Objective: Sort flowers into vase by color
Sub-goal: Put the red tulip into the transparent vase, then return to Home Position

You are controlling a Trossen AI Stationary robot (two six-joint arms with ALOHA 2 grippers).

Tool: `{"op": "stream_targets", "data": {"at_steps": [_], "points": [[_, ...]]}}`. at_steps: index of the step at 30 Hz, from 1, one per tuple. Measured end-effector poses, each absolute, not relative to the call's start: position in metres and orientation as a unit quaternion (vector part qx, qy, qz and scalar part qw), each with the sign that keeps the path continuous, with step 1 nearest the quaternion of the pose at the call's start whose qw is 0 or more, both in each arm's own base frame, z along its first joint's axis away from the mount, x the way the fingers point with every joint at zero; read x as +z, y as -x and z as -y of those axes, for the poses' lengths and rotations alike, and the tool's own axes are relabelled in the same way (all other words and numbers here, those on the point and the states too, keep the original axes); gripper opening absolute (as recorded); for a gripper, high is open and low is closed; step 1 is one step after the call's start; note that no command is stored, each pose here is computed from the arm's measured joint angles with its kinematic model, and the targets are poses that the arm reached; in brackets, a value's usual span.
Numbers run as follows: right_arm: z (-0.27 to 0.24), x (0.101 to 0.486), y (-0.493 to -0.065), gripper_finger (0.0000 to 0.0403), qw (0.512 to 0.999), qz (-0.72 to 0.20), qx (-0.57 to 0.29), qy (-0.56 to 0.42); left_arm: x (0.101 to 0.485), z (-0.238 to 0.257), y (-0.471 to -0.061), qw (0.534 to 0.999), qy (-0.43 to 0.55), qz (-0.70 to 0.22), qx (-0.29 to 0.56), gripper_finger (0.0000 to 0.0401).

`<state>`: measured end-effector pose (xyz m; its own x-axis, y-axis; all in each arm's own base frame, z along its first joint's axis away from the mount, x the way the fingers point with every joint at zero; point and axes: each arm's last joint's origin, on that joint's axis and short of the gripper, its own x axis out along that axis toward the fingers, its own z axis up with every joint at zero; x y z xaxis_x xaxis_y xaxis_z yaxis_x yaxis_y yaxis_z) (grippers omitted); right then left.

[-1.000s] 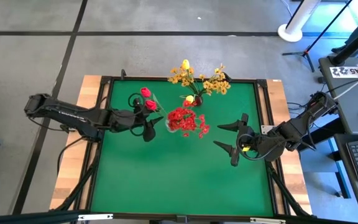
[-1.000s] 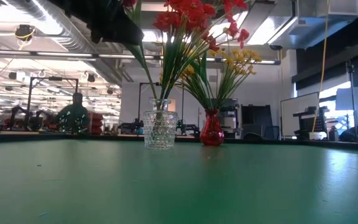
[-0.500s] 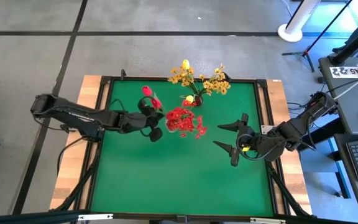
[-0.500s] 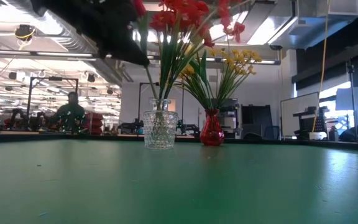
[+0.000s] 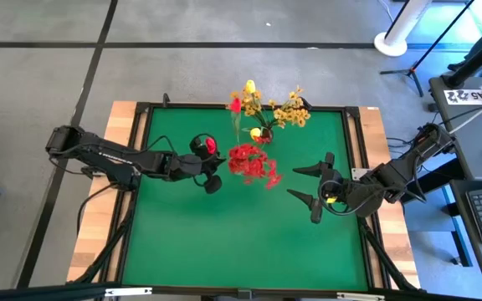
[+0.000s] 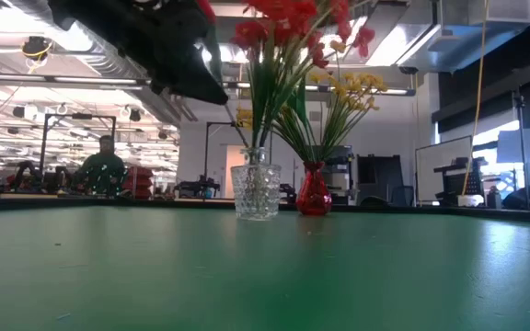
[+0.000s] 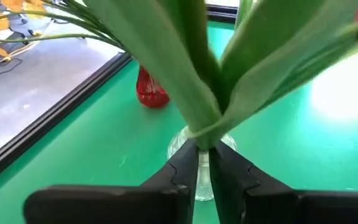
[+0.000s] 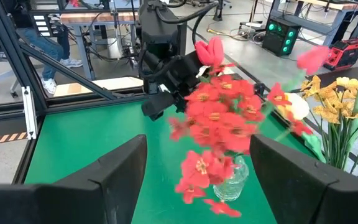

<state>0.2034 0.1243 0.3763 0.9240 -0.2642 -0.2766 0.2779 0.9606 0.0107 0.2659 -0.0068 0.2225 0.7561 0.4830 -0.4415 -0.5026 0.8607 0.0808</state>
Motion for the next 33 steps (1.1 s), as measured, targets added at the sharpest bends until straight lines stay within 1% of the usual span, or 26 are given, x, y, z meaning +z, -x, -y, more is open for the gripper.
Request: {"op": "stream_targets", "data": {"at_steps": [9,13,16,19,23,28,30,33], "points": [[-0.125,0.377,-0.204,0.0282,0.981,-0.137,-0.134,-0.028,0.240,0.010,-0.266,0.946,0.031,-0.207,0.247,0.0095],[-0.125,0.377,-0.204,0.0282,0.981,-0.138,-0.130,-0.030,0.249,0.013,-0.264,0.945,0.027,-0.216,0.242,0.0132],[-0.125,0.377,-0.204,0.0282,0.982,-0.139,-0.126,-0.030,0.255,0.018,-0.259,0.940,0.027,-0.242,0.238,0.0161],[-0.125,0.377,-0.204,0.0282,0.981,-0.138,-0.135,-0.019,0.263,0.027,-0.250,0.937,0.020,-0.258,0.233,0.0180],[-0.120,0.379,-0.199,0.0282,0.979,-0.136,-0.154,0.006,0.279,0.043,-0.232,0.948,0.012,-0.230,0.221,0.0181],[-0.109,0.376,-0.190,0.0282,0.969,-0.168,-0.173,0.050,0.302,0.054,-0.201,0.965,0.024,-0.180,0.188,0.0171],[-0.105,0.372,-0.190,0.0282,0.967,-0.175,-0.176,0.055,0.308,0.055,-0.189,0.971,0.030,-0.157,0.177,0.0168],[-0.095,0.364,-0.180,0.0282,0.967,-0.175,-0.177,0.053,0.308,0.052,-0.173,0.977,0.030,-0.134,0.163,0.0162]]}}
